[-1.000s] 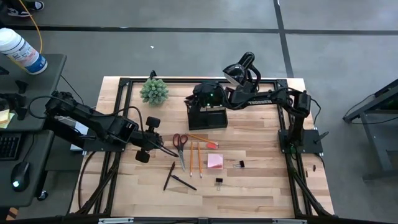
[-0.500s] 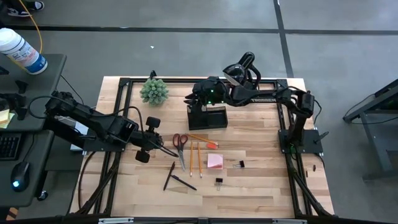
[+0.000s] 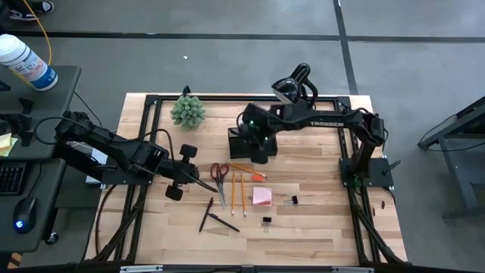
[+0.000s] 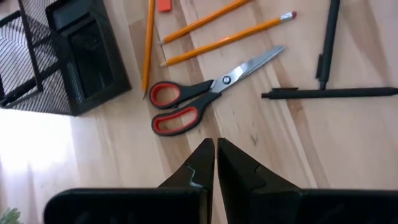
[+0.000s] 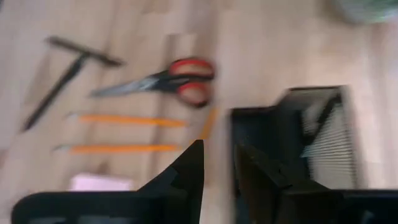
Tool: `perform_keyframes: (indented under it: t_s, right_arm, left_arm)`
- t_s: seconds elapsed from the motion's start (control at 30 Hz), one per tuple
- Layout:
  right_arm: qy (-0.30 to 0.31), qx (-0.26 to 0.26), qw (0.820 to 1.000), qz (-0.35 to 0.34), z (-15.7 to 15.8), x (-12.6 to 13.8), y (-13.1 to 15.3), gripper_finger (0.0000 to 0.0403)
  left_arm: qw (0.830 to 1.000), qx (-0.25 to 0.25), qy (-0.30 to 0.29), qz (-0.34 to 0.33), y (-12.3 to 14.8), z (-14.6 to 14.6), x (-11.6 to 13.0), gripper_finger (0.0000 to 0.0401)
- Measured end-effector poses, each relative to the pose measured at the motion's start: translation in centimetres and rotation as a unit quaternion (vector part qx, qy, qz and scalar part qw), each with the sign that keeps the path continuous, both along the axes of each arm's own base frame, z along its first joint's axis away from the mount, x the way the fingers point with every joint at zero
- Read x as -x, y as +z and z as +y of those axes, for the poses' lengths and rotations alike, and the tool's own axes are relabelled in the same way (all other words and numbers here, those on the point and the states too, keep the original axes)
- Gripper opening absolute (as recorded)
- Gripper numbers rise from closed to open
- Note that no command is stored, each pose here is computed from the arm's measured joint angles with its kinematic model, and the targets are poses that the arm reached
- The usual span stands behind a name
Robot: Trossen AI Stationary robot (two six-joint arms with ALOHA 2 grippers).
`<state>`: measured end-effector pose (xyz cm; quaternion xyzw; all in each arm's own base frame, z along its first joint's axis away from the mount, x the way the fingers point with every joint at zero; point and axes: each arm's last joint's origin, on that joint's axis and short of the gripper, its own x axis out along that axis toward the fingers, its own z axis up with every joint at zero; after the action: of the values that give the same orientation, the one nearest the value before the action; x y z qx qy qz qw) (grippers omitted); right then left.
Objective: Pick and place office supplies into organizer
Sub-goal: Put the left black pen into the desk organizer
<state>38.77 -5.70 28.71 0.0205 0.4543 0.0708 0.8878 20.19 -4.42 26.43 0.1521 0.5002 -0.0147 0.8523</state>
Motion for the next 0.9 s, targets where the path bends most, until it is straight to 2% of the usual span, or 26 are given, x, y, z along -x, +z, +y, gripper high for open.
perform_keyframes:
  t_s: [0.1, 0.23, 0.37, 0.6, 0.9]
  right_arm:
    - [0.031, -0.019, 0.999, 0.032, 2.0, 0.3, -0.5, 0.0077]
    - [0.062, -0.015, 0.996, 0.057, 4.8, 0.5, -0.8, 0.0074]
    - [0.064, -0.028, 0.995, 0.066, 7.1, 0.5, -0.8, 0.0074]
    - [0.03, -0.029, 0.996, 0.075, 10.4, 0.6, -0.8, 0.0074]
    - [-0.033, -0.036, 0.997, 0.062, 14.6, 1.0, -0.6, 0.0074]
  left_arm:
    - [1.0, 0.0, -0.008, -0.004, 0.0, 0.0, -0.1, 0.001]
    - [1.0, 0.0, -0.009, -0.004, 0.1, -0.1, -0.1, 0.001]
    - [0.999, 0.02, -0.018, -0.02, 0.2, -0.2, -0.4, 0.001]
    - [0.997, 0.053, -0.02, -0.056, 0.6, -0.5, -1.0, 0.001]
    - [0.992, 0.108, -0.041, -0.042, 0.5, -0.9, -1.0, 0.001]
